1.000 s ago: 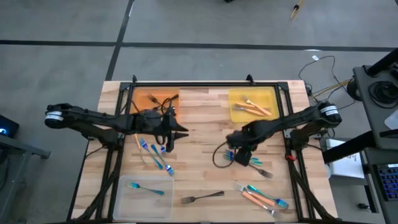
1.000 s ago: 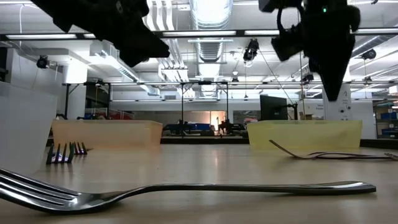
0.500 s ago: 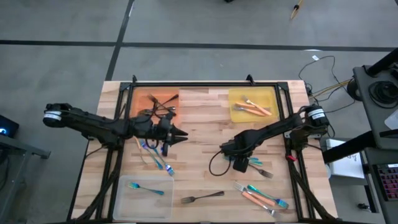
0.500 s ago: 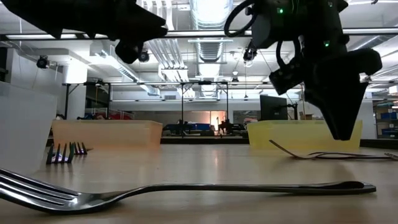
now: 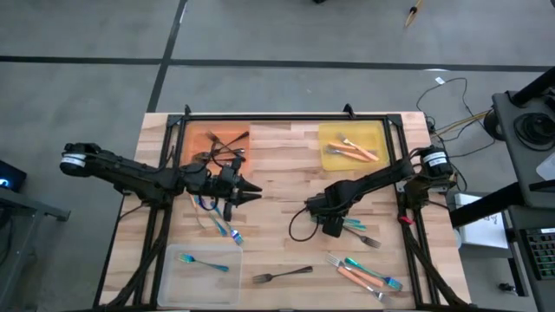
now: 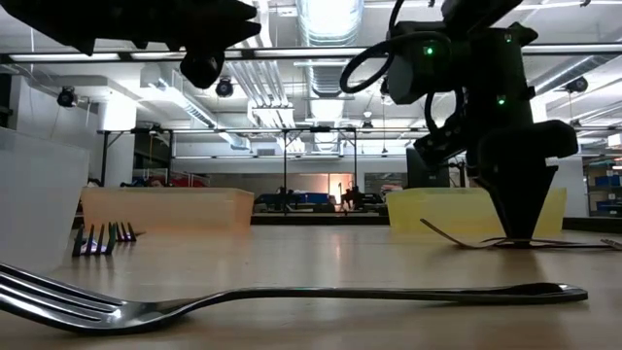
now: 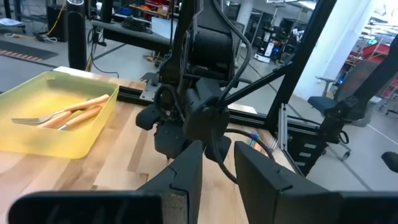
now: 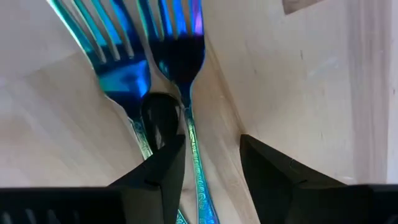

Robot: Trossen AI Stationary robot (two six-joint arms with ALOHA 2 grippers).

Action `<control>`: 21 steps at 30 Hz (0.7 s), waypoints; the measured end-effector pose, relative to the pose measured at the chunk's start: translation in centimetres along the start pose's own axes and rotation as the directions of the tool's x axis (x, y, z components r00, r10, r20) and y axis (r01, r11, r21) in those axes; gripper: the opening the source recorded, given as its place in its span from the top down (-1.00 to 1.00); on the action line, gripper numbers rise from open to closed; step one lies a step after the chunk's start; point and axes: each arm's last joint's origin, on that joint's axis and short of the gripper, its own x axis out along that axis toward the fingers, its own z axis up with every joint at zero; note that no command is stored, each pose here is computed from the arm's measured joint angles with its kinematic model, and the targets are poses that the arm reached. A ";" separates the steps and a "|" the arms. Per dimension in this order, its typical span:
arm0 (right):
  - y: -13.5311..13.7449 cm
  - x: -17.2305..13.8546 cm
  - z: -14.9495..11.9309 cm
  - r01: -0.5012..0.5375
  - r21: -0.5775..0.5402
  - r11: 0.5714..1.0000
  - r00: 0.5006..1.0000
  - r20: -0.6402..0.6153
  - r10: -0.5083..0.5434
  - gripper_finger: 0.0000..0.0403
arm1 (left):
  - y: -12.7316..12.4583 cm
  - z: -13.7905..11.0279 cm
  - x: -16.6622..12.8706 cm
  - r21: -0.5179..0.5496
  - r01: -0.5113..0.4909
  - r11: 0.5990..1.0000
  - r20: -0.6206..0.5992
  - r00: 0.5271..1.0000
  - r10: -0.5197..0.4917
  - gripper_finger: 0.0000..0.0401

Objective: Sort silverware by color (type)
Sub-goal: Put the blue fork into the transparent bin

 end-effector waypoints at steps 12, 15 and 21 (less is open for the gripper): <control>-2.3 0.2 1.2 -0.039 0.017 0.999 0.999 0.002 0.039 0.81 | -0.3 0.4 -0.1 0.014 0.014 1.000 0.025 1.000 -0.014 0.63; -3.1 0.3 1.5 -0.043 0.033 0.999 0.999 0.004 0.043 0.93 | -0.8 1.0 -0.4 0.050 0.040 0.998 0.079 0.996 -0.044 0.63; -3.9 0.1 2.0 -0.014 0.043 0.999 0.999 0.034 0.013 0.95 | -2.1 2.5 -1.7 0.118 0.091 0.989 0.178 0.978 -0.111 0.63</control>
